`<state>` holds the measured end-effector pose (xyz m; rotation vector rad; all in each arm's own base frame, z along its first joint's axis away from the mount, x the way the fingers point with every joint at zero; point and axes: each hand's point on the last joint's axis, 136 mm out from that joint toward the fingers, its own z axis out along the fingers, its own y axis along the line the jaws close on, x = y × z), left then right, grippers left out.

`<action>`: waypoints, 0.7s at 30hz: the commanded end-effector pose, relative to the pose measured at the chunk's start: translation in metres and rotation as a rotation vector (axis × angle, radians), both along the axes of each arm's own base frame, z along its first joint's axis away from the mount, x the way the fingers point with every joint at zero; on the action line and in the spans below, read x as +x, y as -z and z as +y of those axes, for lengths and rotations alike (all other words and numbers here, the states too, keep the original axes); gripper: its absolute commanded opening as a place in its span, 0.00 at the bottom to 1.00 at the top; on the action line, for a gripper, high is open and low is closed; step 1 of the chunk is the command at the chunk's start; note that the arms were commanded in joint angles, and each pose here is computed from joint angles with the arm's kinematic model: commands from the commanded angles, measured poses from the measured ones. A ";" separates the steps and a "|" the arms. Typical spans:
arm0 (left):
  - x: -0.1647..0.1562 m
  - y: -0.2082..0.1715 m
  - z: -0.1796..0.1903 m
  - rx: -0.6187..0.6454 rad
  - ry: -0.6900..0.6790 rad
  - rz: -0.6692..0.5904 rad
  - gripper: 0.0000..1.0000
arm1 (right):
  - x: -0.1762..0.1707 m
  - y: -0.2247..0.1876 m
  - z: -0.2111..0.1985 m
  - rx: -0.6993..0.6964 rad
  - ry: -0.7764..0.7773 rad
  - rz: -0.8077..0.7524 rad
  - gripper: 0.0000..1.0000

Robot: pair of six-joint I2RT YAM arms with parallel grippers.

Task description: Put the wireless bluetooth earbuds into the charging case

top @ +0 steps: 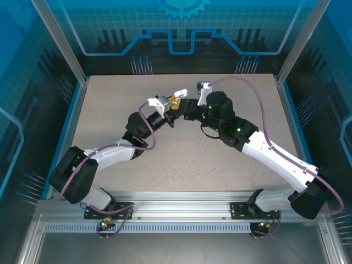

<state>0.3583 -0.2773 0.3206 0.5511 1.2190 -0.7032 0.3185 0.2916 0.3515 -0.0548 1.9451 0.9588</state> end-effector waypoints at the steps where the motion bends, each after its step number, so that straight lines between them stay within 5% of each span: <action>1: -0.001 -0.002 -0.001 -0.009 -0.006 -0.020 0.00 | -0.004 -0.014 -0.013 0.049 0.014 -0.012 0.15; 10: 0.021 0.006 0.022 0.014 -0.160 -0.008 0.00 | -0.031 0.007 -0.080 -0.004 0.143 0.047 0.16; 21: 0.015 -0.009 0.042 -0.013 -0.193 -0.006 0.00 | -0.059 0.163 -0.118 -0.179 0.239 0.416 0.15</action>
